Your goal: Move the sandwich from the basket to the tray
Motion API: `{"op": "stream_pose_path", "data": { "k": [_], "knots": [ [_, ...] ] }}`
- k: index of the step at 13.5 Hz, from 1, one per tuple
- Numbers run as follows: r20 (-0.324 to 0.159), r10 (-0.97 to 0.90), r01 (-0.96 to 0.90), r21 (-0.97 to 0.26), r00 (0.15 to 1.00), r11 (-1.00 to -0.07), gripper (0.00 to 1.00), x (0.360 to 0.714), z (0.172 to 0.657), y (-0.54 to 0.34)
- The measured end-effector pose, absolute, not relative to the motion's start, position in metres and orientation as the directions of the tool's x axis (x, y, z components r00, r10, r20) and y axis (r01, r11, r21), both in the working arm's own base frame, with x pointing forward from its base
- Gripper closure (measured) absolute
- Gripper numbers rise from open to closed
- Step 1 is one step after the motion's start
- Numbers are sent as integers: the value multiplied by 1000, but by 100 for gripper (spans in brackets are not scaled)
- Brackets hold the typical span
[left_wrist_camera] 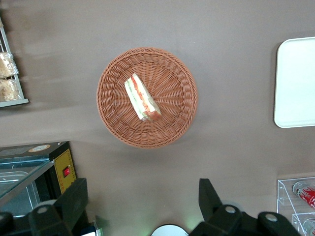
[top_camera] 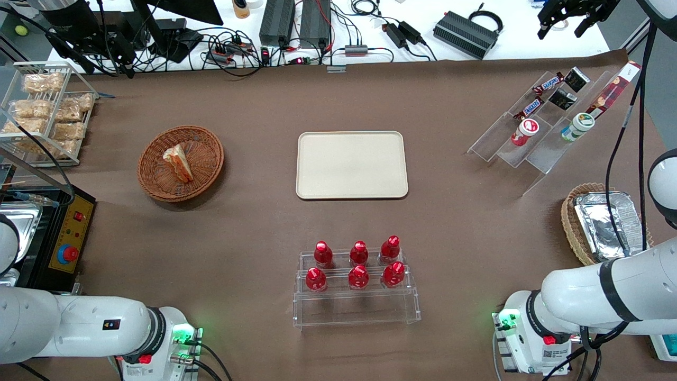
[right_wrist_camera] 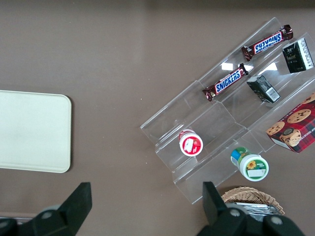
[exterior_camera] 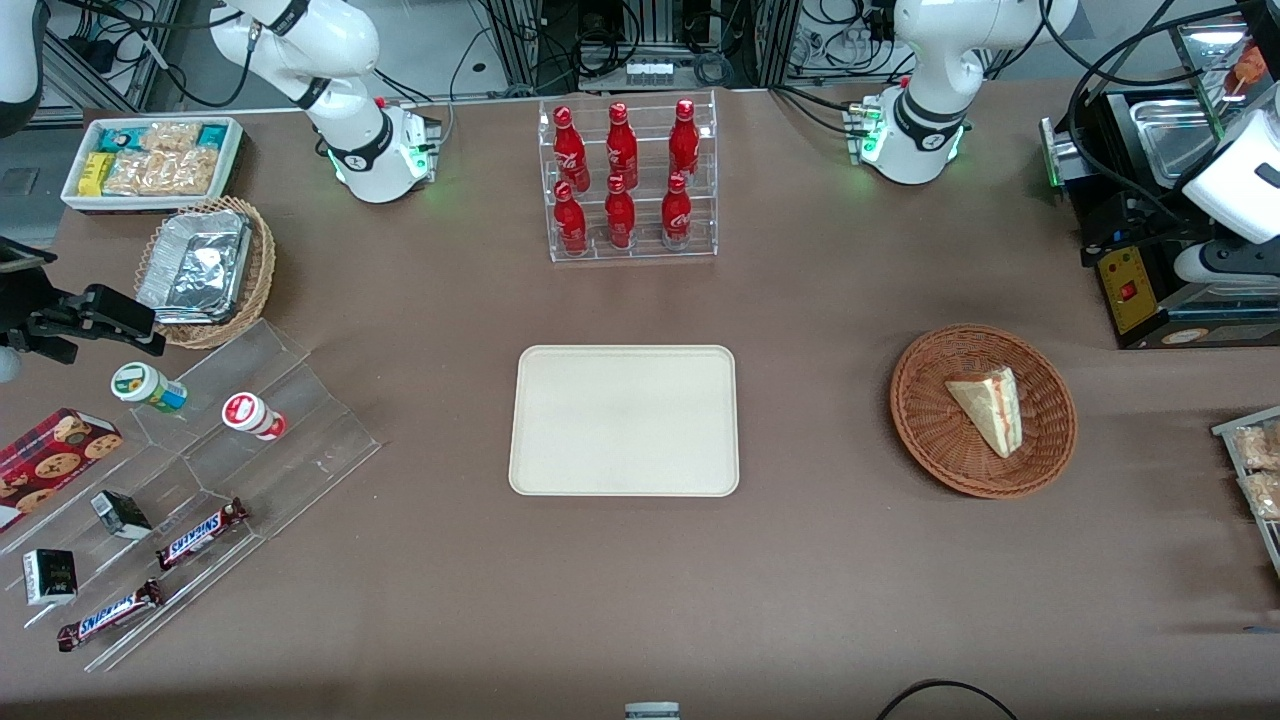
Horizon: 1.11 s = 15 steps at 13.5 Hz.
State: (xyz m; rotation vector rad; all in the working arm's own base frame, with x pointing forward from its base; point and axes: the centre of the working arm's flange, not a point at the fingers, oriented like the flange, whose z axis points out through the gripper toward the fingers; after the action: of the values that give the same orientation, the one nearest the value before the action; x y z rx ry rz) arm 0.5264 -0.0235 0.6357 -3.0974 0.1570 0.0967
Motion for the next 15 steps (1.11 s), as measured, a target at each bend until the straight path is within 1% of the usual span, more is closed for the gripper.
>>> {"op": "stream_pose_path", "data": {
  "k": [3, 5, 6, 7, 9, 10, 12, 15],
  "knots": [
    [-64, -102, -104, -35, 993, -994, 0, 526, 636, -24],
    [-74, -90, -93, -35, 993, -995, 0, 528, 632, -18],
    [-88, -81, -84, -34, 993, -996, 0, 531, 626, -13],
    [-112, -66, -70, -34, 992, -997, 0, 537, 614, -7],
    [-171, -4, -11, -39, 985, -999, 0, 555, 577, 11],
    [-190, 36, 28, -44, 981, -999, 0, 566, 555, 22],
    [-186, 104, 96, -52, 977, -994, 0, 581, 516, 39],
    [-155, 262, 256, -63, 952, -965, 0, 586, 463, 50]
  ]
}}
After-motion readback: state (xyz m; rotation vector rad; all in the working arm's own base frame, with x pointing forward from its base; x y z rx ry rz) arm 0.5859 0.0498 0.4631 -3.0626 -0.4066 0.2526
